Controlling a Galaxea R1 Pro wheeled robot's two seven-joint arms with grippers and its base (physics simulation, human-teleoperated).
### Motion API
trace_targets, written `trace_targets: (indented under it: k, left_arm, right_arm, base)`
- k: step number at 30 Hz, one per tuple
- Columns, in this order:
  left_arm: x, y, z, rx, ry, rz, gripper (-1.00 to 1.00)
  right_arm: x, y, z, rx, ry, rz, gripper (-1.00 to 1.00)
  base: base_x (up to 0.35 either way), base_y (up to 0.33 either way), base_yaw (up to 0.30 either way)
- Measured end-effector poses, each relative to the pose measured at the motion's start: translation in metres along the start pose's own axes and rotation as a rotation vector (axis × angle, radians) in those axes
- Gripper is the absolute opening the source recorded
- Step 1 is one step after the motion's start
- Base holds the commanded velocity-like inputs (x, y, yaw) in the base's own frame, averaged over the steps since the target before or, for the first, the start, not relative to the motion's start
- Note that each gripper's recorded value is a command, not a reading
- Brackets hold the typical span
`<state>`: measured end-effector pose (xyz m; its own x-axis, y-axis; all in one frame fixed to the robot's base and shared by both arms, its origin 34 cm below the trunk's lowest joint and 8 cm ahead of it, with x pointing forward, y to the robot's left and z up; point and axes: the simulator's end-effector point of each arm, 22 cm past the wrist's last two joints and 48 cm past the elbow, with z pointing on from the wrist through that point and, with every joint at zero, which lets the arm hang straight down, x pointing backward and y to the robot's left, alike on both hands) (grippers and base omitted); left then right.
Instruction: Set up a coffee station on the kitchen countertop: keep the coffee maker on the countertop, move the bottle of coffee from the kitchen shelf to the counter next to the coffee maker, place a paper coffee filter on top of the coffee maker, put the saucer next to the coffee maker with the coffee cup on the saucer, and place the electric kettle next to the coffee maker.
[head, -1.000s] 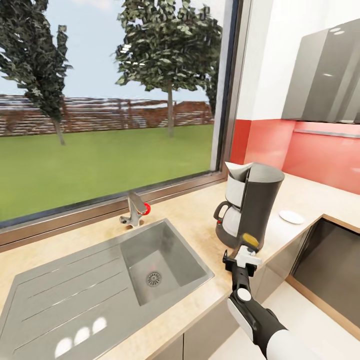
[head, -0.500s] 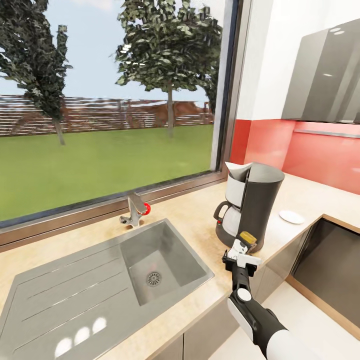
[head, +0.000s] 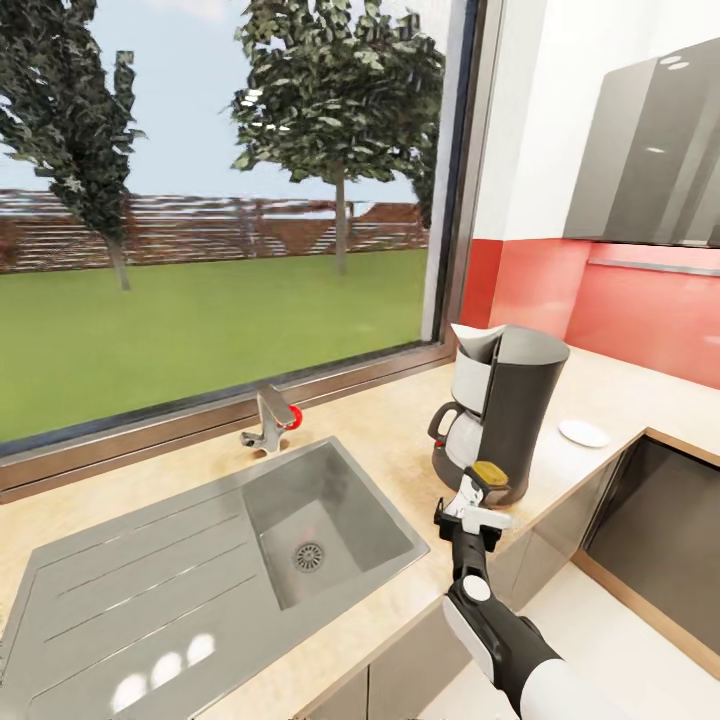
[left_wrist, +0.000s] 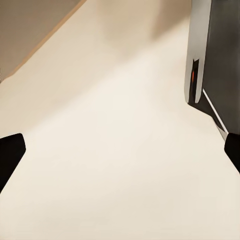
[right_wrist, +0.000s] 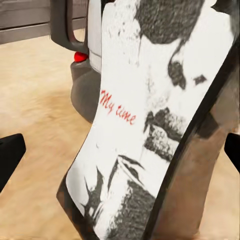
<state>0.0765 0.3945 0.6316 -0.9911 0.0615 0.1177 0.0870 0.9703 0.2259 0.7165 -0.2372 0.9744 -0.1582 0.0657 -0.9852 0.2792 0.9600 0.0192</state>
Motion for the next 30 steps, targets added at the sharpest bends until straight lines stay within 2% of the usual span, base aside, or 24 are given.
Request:
trace_targets:
  k: [30]
  left_arm:
    - [-0.0009, 0.0001, 0.0, 0.0, -0.004, -0.001, 1.0]
  right_arm:
    - [0.0019, 0.0008, -0.0008, 0.001, 0.005, 0.003, 1.0]
  base:
    - [-0.005, 0.006, 0.0]
